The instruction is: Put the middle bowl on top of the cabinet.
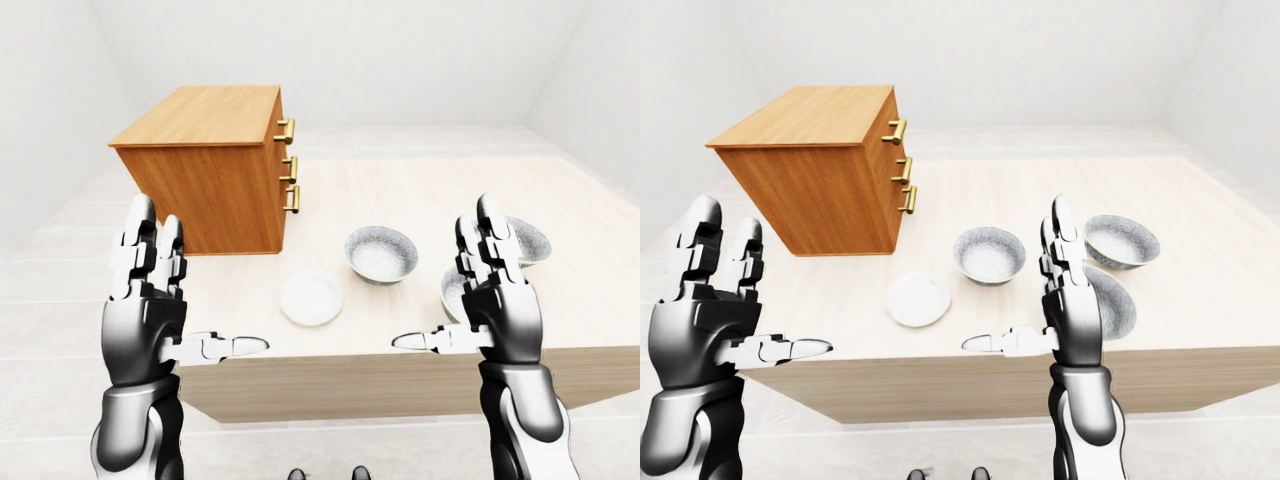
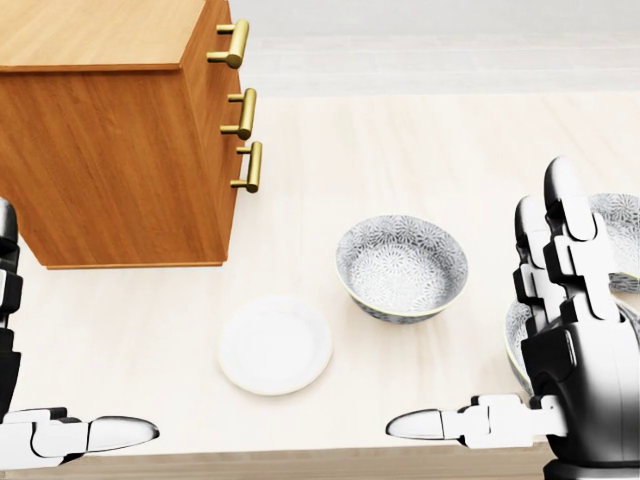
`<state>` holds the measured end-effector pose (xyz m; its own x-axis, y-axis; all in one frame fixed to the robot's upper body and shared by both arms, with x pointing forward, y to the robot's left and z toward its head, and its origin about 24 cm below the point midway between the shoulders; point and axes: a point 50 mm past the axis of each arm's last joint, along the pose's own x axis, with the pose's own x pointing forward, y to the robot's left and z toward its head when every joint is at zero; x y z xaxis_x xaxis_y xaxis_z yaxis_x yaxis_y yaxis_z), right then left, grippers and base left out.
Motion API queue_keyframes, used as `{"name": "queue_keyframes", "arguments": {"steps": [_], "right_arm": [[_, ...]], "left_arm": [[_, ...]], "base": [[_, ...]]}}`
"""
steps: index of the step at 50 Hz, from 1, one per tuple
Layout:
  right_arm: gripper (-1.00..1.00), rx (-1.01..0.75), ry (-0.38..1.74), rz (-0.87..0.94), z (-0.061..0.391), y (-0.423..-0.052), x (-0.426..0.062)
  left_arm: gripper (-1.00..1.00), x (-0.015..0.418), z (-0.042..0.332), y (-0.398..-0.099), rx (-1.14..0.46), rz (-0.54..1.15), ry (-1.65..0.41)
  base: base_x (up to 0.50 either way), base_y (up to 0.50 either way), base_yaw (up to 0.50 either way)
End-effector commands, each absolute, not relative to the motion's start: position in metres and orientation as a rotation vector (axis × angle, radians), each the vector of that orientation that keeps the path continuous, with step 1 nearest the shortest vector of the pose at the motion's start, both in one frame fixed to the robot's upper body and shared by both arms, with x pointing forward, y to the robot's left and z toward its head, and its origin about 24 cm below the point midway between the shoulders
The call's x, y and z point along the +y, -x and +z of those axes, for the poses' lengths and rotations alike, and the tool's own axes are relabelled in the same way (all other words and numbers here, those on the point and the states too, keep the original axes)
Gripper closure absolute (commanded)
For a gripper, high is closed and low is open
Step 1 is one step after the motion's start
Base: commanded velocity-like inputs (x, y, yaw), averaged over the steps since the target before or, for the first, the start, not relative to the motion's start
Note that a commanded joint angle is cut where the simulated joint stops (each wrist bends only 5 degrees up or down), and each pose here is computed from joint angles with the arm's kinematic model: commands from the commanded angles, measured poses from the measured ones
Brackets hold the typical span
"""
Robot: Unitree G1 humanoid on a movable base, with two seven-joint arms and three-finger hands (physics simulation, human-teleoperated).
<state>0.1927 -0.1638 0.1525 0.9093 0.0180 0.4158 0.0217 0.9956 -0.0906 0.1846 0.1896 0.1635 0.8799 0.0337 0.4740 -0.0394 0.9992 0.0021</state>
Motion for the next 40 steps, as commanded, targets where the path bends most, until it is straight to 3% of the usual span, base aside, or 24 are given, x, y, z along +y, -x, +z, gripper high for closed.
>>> {"name": "queue_keyframes", "arguments": {"steps": [1, 10, 16, 26, 34, 40], "right_arm": [[-1.0, -0.435, 0.095, -0.003, 0.154, -0.19, -0.164], [-1.0, -0.431, 0.112, 0.004, 0.153, -0.191, -0.163], [-1.0, -0.45, 0.118, 0.009, 0.157, -0.189, -0.163], [-1.0, -0.453, 0.117, -0.002, 0.158, -0.193, -0.167], [-1.0, -0.472, 0.121, -0.009, 0.162, -0.189, -0.17], [-1.0, -0.452, 0.124, -0.008, 0.158, -0.19, -0.17]], "left_arm": [[-1.0, 0.19, 0.16, -0.186, -0.475, 0.03, -0.023], [-1.0, 0.195, 0.166, -0.187, -0.504, 0.071, -0.031], [-1.0, 0.197, 0.18, -0.181, -0.578, 0.071, -0.03], [-1.0, 0.197, 0.177, -0.187, -0.562, 0.059, -0.036], [-1.0, 0.201, 0.155, -0.191, -0.456, 0.066, -0.018], [-1.0, 0.204, 0.165, -0.197, -0.503, 0.083, -0.021]], "base": [[0.0, 0.5, 0.0], [0.0, 0.47, 0.0], [0.0, 0.0, 0.0], [0.0, 0.0, 0.0], [0.0, 0.0, 0.0], [0.24, 0.0, 0.0]]}}
